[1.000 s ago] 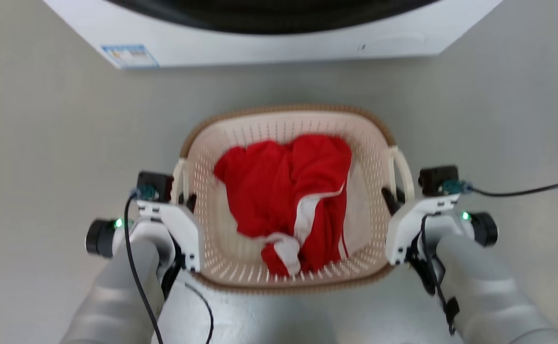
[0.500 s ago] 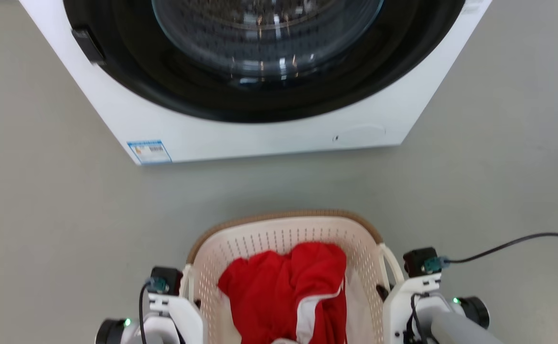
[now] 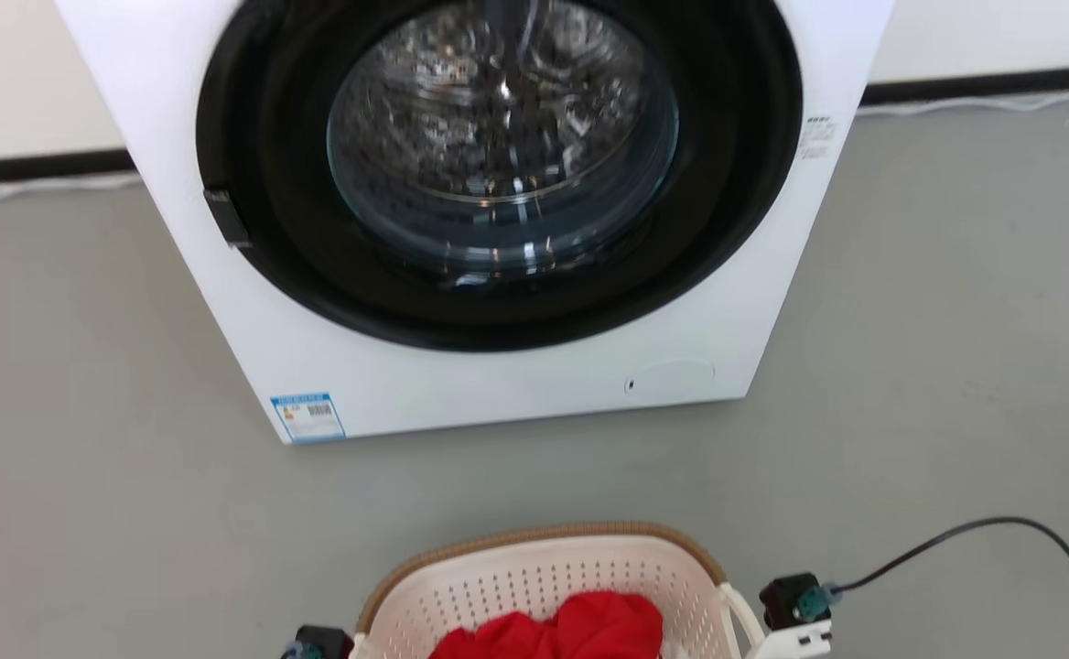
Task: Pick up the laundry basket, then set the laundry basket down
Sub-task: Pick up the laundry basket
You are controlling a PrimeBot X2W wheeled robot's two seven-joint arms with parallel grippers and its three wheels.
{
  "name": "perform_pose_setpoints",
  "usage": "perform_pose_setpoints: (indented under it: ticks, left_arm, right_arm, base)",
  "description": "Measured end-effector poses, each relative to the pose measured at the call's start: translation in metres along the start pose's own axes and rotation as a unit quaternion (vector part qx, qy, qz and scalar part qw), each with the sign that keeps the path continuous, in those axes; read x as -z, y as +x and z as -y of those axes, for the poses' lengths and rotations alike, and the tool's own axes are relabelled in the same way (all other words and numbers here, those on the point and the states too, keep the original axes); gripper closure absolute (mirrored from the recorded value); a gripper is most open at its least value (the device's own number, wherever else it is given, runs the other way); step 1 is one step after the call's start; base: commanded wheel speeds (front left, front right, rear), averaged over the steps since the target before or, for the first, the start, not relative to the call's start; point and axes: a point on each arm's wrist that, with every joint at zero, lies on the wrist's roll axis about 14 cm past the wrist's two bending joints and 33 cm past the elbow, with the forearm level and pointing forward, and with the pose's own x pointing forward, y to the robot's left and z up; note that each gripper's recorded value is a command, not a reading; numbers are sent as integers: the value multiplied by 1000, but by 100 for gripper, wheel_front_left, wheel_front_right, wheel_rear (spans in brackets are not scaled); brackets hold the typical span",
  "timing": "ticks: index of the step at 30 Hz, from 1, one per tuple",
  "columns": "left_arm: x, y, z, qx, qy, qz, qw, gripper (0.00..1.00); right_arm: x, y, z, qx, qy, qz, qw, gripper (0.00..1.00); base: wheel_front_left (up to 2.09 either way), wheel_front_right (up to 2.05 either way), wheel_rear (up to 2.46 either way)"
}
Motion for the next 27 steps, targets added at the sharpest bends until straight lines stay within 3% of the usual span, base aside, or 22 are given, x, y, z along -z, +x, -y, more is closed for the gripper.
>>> perform_pose_setpoints:
  ticks: [27]
  left_arm:
    - [9,-17,0,-8,-3,11,1000,100]
  right_arm:
    - [13,-9,-14,-13,-12,-2,1000,100]
  base:
    - [0,0,0]
